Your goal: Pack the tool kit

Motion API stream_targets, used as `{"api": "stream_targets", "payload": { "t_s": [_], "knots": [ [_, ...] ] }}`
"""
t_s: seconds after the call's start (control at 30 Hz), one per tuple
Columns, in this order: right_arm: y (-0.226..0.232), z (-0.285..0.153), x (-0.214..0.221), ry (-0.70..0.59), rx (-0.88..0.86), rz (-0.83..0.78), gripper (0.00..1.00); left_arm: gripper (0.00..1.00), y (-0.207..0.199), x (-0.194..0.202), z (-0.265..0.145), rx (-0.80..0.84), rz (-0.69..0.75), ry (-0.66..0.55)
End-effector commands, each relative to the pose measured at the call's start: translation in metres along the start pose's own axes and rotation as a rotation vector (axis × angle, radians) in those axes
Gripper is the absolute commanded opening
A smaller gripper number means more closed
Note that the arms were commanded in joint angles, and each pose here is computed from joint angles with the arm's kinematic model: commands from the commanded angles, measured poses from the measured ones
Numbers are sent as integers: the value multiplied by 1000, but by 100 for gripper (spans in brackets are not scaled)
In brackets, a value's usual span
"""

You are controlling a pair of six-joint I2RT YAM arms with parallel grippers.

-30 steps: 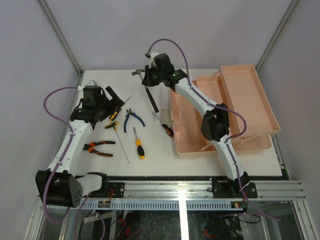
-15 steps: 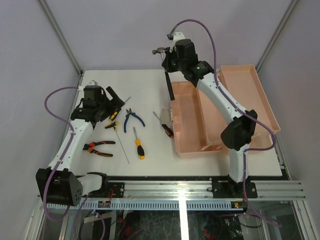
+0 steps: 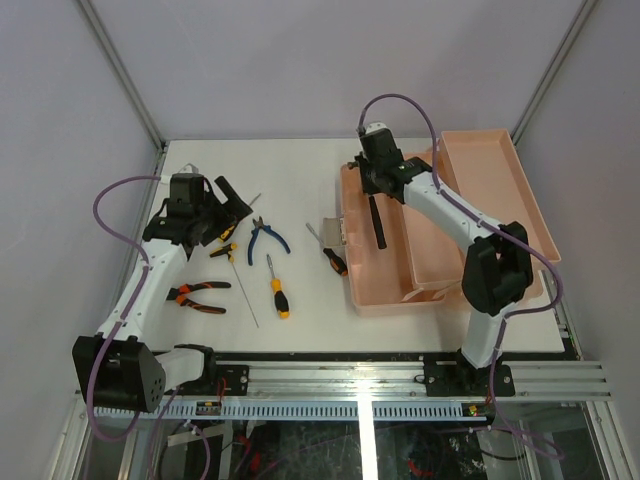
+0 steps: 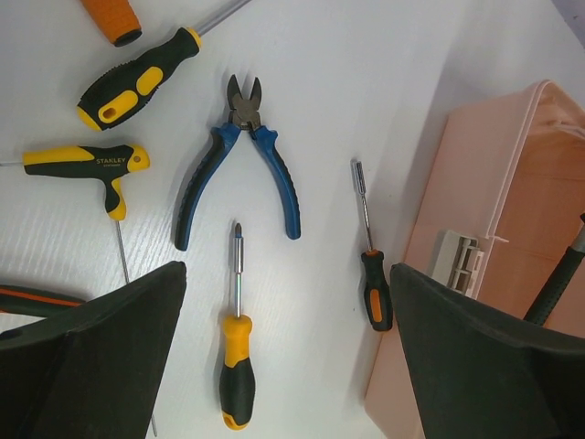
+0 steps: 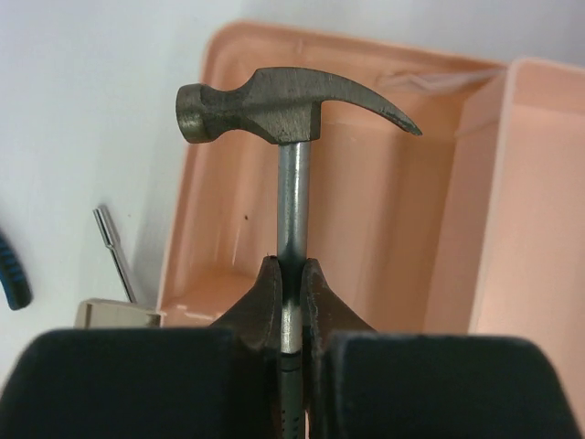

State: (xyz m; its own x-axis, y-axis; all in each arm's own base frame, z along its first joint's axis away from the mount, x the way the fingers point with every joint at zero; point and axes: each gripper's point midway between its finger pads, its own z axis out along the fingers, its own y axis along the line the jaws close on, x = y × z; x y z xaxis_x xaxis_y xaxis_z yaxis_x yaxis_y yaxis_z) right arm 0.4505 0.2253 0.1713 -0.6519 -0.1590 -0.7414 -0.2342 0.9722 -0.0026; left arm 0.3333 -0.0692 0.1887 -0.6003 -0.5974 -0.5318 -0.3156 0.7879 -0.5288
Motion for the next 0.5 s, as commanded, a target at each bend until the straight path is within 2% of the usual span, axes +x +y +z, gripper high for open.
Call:
{"api": "stream_targets", "payload": {
  "t_s": [0.0,0.2,0.47],
  "knots": [
    [-17,-34,-21,-119,55,44,0,91,-10,-6,-2,43,38,-19],
    [-21,-8,33,-3,78,68,0,92,-30,-26,-18,93,73,-77],
    [-14,22,73,108,69,97,0,92,-46,-37,-38,142,102,-129]
  ]
}}
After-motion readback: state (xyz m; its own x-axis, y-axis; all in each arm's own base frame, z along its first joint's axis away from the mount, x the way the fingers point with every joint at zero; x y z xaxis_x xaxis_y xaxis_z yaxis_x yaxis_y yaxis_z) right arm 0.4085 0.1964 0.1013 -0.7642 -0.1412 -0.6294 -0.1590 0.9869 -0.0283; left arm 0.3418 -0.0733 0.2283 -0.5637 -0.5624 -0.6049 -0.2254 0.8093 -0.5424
